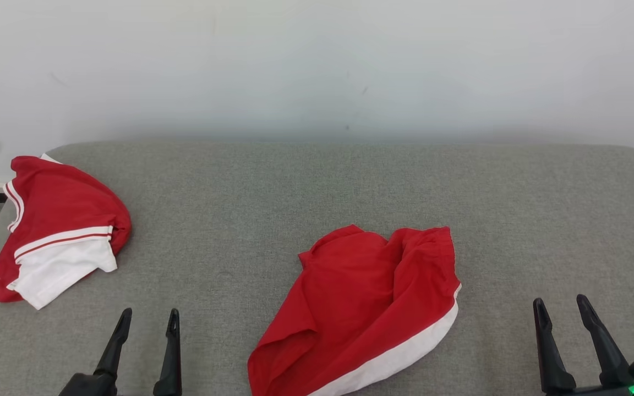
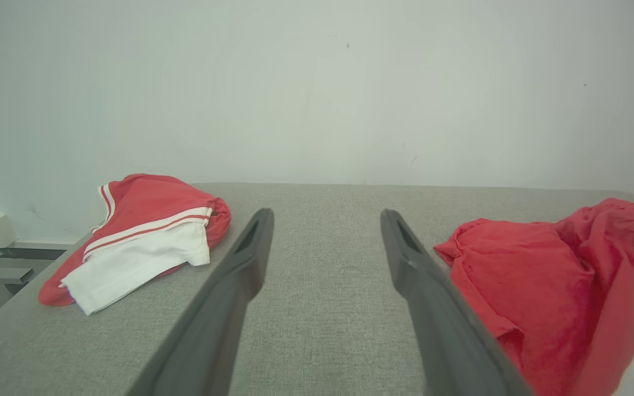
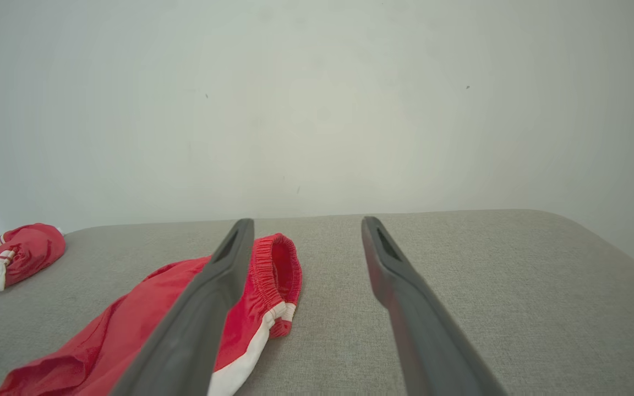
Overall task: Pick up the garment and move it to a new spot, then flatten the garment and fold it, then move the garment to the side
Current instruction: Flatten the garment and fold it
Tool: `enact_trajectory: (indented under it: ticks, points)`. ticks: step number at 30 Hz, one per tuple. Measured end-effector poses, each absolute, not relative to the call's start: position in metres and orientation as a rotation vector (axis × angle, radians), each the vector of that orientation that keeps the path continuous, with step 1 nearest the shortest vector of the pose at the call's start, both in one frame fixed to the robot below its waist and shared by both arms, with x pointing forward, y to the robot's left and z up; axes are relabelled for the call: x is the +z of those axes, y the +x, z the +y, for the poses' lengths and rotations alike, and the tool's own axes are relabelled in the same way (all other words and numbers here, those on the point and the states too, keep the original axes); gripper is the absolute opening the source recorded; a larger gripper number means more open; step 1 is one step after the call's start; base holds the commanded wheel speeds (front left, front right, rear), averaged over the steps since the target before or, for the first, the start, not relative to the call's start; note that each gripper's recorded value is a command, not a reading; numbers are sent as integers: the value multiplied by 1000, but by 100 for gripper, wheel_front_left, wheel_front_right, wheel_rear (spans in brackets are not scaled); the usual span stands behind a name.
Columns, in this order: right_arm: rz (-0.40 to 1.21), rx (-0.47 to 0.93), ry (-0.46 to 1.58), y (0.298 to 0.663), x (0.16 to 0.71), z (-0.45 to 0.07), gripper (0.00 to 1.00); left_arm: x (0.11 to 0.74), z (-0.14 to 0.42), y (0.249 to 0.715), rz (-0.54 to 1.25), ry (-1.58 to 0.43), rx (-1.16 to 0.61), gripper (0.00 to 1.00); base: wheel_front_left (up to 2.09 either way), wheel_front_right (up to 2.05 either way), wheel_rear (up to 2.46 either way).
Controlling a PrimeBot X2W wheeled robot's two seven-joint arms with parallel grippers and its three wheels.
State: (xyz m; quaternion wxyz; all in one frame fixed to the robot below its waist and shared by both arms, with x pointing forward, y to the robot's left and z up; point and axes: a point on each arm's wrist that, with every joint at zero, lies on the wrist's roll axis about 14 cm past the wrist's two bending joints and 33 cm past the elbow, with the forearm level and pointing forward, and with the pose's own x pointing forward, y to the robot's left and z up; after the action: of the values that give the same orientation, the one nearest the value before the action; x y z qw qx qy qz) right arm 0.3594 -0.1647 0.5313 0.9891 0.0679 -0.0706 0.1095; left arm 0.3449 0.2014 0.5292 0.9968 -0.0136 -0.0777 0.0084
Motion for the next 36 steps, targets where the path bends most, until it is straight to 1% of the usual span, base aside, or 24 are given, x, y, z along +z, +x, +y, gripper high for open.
enact_trajectory:
  ticks: [9,19,22,27,36]
  points:
    - [-132,223,141,348,528,-160,100,526,212,328,-149,-8,46,100,0,0,0]
    - [-95,255,120,350,517,-154,100,520,211,322,-130,-10,46,100,0,0,0]
    - [-61,266,94,354,508,-158,100,511,199,322,-101,-17,7,100,0,0,0]
    - [24,317,13,367,485,-163,100,480,161,317,0,-29,-116,100,0,0,0]
    - [134,425,-77,391,458,-151,100,432,109,299,166,-70,-272,100,0,0,0]
